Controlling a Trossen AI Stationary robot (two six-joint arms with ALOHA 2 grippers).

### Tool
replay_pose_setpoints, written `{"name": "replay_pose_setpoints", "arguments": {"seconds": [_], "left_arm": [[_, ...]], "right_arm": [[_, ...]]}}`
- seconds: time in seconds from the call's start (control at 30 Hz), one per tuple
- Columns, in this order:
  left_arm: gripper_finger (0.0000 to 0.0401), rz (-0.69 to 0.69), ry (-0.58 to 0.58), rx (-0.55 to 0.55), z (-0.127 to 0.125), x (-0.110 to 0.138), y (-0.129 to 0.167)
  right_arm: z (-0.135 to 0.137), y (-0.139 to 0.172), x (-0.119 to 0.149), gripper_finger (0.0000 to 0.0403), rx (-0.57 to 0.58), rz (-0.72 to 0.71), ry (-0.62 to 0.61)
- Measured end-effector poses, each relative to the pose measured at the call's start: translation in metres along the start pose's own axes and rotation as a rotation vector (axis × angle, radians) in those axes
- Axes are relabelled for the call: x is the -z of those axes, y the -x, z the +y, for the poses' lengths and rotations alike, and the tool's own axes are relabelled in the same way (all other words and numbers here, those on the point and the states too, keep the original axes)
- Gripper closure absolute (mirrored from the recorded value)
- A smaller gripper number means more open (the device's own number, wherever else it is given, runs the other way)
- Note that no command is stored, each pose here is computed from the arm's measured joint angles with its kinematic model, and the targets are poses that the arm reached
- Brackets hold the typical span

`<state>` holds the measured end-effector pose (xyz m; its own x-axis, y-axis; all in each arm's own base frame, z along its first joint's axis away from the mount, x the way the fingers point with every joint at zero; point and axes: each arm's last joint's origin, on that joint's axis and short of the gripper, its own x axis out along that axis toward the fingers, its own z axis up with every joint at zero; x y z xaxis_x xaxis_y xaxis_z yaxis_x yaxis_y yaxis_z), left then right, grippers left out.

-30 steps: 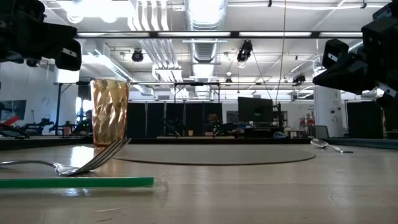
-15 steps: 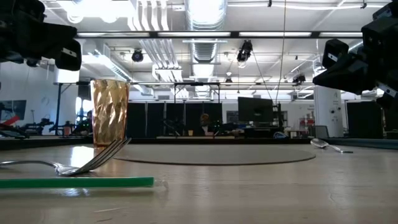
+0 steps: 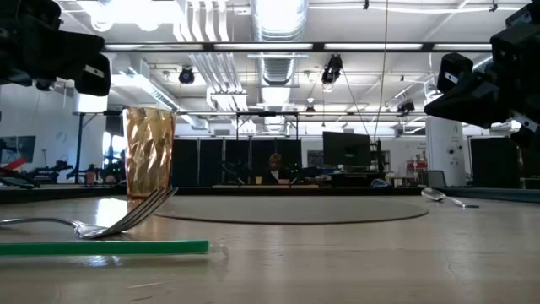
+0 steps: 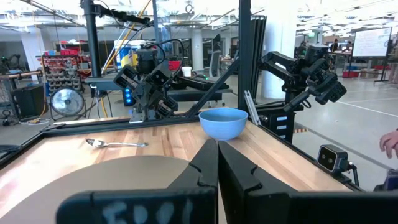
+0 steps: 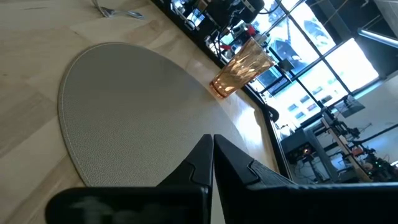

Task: Pick & Place Utensil

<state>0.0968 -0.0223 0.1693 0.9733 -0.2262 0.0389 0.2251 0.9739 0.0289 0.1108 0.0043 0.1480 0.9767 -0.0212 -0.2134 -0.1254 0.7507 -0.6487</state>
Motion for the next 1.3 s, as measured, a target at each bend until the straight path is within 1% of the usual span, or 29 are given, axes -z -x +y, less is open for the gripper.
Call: {"name": "replay_pose_setpoints", "arguments": {"seconds": [0.6,0.77,0.87,1.17,1.3], "left_arm": [[0.0398,0.000,0.009,-0.001,0.000,0.000,0.000],[0.0398,-0.007,-0.041,-0.004,0.000,-0.001,0.000],[0.0398,-0.037,-0.045,-0.023,0.001,-0.004,0.000],[0.0398,-0.101,-0.046,-0.028,0.001,-0.010,0.000],[0.0398,-0.165,-0.030,-0.047,0.002,-0.016,0.001]], "right_arm": [[0.000,0.000,0.000,0.0394,0.000,0.000,-0.002],[0.000,0.000,0.000,0.0394,0.000,0.000,-0.001],[0.000,0.000,0.000,0.0394,0.000,0.000,-0.002],[0.000,0.000,0.000,0.0394,0.000,0.000,-0.001],[0.000,0.000,0.000,0.0394,0.000,0.000,-0.001]]}}
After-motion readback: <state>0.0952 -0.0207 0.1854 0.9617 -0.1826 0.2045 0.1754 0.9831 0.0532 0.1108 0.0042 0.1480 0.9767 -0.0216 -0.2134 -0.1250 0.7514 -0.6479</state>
